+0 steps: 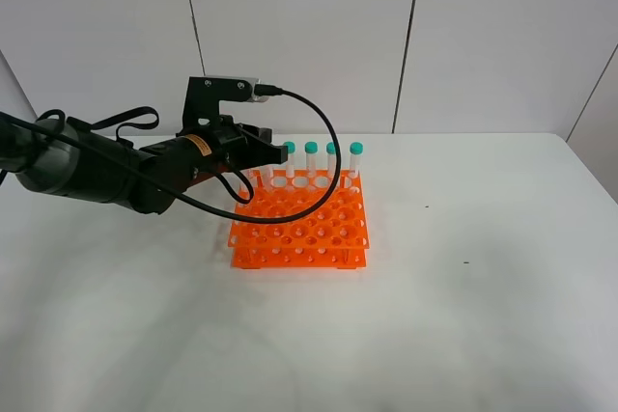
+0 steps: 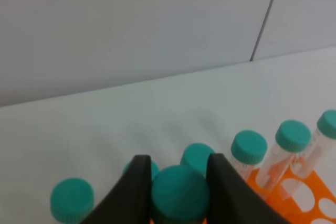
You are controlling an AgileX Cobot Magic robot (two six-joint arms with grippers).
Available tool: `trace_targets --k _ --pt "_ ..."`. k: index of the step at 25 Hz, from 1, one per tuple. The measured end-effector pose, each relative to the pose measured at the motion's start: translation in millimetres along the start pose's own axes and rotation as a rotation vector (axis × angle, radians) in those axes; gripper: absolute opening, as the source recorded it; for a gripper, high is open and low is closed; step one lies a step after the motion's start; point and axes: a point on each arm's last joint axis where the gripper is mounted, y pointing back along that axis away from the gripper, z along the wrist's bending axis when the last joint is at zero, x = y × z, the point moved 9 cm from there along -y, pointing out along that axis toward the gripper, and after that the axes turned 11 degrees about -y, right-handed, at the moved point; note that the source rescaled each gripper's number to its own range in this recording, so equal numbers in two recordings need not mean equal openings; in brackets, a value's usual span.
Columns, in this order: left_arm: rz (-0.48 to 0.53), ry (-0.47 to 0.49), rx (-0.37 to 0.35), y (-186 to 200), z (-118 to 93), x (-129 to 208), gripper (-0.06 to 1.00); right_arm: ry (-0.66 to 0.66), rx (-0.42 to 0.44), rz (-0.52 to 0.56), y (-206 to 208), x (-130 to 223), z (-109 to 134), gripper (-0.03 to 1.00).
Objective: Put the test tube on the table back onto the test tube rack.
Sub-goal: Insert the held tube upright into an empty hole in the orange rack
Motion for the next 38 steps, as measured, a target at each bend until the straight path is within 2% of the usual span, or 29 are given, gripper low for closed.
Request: trace_targets --k 9,38 --pt "-0.024 -0.044 -0.003 -0.7 0.4 -3.2 0.0 0.0 -0.001 -0.001 0.0 -0.1 0.1 0.94" --pt "-0.024 -0.046 -0.003 -0.7 0.4 -3.2 0.0 0.0 -0.001 0.0 0.0 0.0 0.1 0.94"
